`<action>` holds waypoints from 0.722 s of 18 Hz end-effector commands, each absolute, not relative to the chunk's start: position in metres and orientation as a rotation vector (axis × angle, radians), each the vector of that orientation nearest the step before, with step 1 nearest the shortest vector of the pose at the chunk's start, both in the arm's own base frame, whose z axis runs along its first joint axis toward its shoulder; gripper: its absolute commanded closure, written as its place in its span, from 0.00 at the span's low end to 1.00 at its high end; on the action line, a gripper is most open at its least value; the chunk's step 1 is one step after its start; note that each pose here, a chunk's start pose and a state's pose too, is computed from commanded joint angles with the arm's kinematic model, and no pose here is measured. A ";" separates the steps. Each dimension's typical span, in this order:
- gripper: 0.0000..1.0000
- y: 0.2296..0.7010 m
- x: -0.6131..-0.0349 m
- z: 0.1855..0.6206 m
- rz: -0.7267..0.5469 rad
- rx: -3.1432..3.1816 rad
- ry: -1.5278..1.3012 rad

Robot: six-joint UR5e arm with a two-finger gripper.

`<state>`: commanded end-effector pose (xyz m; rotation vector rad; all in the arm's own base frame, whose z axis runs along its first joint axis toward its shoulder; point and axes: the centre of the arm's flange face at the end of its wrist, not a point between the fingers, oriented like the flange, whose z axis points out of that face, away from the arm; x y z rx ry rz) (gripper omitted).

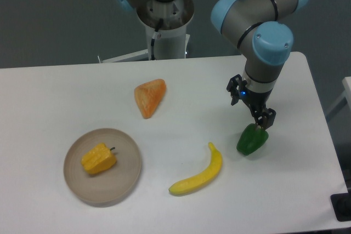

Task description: Pick up the yellow pepper from the plate

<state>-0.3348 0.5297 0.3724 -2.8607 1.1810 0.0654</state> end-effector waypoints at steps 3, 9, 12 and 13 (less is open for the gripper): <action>0.00 0.530 -0.334 0.372 0.064 -2.858 1.183; 0.00 0.536 -0.324 0.374 0.066 -2.850 1.190; 0.00 0.548 -0.301 0.371 0.037 -2.817 1.210; 0.00 0.553 -0.292 0.372 0.032 -2.815 1.190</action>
